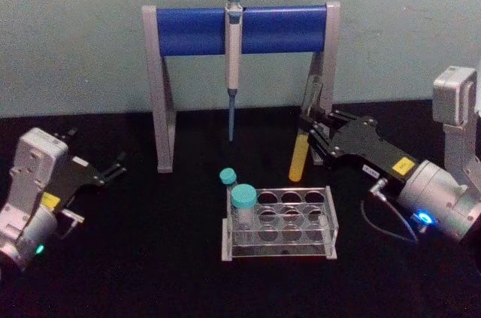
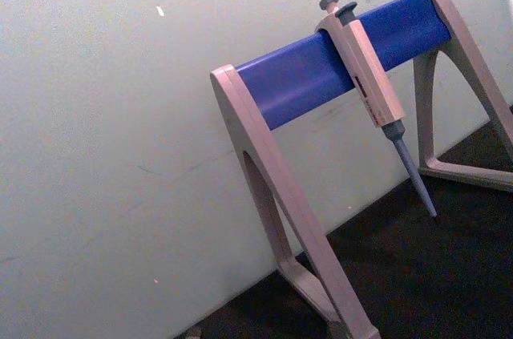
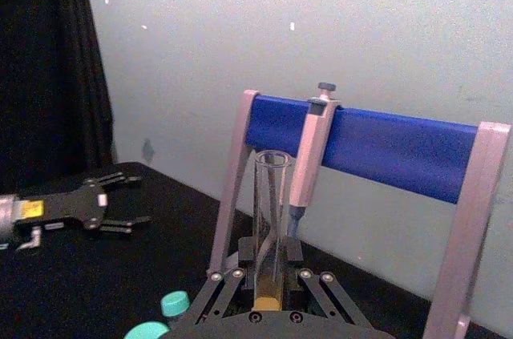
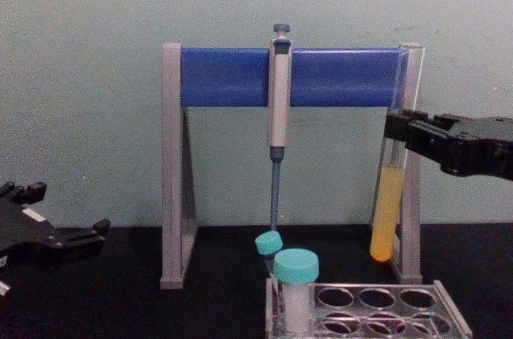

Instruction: Pick up the test tube from the test tube rack, shake it, then place it back into the test tube rack.

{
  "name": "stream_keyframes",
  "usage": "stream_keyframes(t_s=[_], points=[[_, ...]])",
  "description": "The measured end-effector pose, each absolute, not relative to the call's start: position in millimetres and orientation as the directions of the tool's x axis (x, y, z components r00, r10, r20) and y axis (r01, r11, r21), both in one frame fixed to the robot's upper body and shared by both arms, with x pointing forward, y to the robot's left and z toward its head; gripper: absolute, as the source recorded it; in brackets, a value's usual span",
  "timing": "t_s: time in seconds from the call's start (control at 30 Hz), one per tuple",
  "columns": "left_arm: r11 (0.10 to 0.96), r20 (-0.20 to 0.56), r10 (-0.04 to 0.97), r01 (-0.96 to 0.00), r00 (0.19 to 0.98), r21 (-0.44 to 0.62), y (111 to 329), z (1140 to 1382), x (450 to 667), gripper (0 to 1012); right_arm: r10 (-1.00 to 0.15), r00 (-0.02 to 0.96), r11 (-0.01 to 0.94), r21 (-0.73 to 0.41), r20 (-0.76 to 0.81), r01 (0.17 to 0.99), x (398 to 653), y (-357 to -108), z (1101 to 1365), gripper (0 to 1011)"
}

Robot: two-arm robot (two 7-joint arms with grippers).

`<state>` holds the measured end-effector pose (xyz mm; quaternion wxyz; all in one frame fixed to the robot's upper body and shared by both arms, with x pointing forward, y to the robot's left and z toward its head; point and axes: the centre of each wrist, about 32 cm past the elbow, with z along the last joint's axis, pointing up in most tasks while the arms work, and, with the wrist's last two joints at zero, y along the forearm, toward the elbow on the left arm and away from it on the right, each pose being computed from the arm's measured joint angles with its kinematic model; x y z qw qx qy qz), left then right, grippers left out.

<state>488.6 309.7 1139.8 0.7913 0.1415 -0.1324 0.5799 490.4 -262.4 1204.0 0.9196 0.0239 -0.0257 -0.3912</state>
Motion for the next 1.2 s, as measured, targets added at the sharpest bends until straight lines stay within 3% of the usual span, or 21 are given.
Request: stream_keyframes(t_s=[1.2], points=[[0.287,0.374,0.880,-0.955,0.292,0.070,309.7,1139.8,488.6,1010,-0.695,0.719,0.719,0.010,0.018,0.695,491.2,-264.0,1185.3,214]])
